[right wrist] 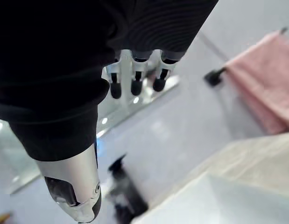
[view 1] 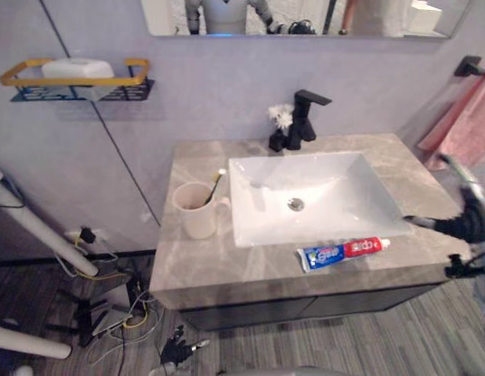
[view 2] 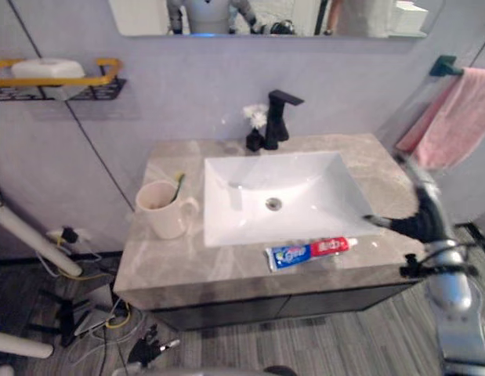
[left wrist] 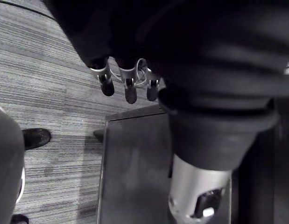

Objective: Organize washtable

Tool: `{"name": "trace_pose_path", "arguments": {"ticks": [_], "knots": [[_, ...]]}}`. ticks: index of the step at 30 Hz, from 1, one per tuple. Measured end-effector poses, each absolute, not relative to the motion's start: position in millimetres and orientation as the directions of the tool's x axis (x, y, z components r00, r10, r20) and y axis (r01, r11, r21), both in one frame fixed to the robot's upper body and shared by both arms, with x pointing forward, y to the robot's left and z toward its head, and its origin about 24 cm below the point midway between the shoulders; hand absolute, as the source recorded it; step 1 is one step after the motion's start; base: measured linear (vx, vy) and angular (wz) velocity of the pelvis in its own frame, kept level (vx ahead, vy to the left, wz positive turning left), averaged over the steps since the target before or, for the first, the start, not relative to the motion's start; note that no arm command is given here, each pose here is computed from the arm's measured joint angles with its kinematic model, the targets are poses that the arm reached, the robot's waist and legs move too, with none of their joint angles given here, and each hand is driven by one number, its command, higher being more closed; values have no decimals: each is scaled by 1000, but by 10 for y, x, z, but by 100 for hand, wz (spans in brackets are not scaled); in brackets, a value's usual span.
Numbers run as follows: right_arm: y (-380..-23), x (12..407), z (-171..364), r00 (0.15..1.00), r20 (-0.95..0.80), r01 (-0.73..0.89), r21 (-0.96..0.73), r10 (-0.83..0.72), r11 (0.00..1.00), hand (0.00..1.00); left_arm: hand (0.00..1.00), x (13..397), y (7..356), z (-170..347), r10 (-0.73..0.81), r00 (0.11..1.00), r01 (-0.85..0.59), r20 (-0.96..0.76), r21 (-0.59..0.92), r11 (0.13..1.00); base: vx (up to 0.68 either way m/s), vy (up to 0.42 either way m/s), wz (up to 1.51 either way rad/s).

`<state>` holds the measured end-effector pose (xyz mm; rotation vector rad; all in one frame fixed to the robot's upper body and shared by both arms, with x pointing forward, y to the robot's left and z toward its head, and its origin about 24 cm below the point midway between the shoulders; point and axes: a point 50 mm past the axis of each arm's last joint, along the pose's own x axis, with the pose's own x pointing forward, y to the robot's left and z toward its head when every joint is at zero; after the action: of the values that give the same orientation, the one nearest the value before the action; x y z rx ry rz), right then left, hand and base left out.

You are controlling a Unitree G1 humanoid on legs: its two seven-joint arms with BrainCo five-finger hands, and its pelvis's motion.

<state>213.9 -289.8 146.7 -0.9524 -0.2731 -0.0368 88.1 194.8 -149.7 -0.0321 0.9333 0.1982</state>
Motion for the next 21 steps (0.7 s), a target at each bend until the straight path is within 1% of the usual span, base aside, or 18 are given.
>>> {"name": "trace_pose_path", "arguments": {"ticks": [1, 2, 4, 7, 10, 14, 16, 18, 19, 20, 21], "knots": [[-2861, 2180, 1408, 973, 182, 70, -816, 140, 574, 0, 0, 891, 1946, -1492, 152, 585, -177, -797, 58, 983, -66, 30, 34], [-2843, 2192, 1381, 975, 153, 36, -825, 161, 564, 0, 0, 895, 1945, -1490, 150, 588, -173, -795, 57, 983, -55, 32, 36], [-2745, 2256, 1285, 968, 51, -88, -847, 245, 524, 0, 0, 906, 1952, -1486, 150, 594, -177, -790, 54, 983, -39, 31, 26], [-2670, 2277, 1241, 948, -36, -189, -863, 316, 469, 0, 0, 919, 1964, -1483, 136, 598, -163, -790, 45, 985, -22, 32, 18], [-2645, 2277, 1194, 929, -113, -263, -872, 352, 414, 0, 0, 939, 1997, -1476, 138, 601, -155, -787, 54, 986, -10, 17, 19], [-2633, 2271, 1156, 911, -185, -311, -895, 368, 320, 0, 0, 951, 2010, -1471, 138, 603, -152, -786, 57, 987, -1, 13, 6], [-2646, 2274, 1149, 912, -207, -310, -914, 354, 262, 0, 0, 951, 2010, -1472, 131, 603, -147, -787, 52, 988, 4, 1, 2], [-2682, 2280, 1165, 913, -236, -308, -934, 332, 182, 0, 0, 962, 1993, -1485, 115, 598, -136, -793, 41, 990, 4, -7, 9], [-2685, 2283, 1166, 914, -241, -306, -938, 328, 163, 0, 0, 961, 1992, -1488, 114, 596, -136, -795, 40, 990, -4, -20, 17], [-2687, 2291, 1168, 915, -245, -296, -947, 319, 123, 0, 0, 959, 1991, -1491, 113, 594, -135, -797, 39, 990, -3, -23, 15], [-2688, 2294, 1169, 916, -246, -294, -949, 317, 111, 0, 0, 959, 1990, -1491, 113, 594, -135, -797, 39, 990, -2, -23, 14]]}}
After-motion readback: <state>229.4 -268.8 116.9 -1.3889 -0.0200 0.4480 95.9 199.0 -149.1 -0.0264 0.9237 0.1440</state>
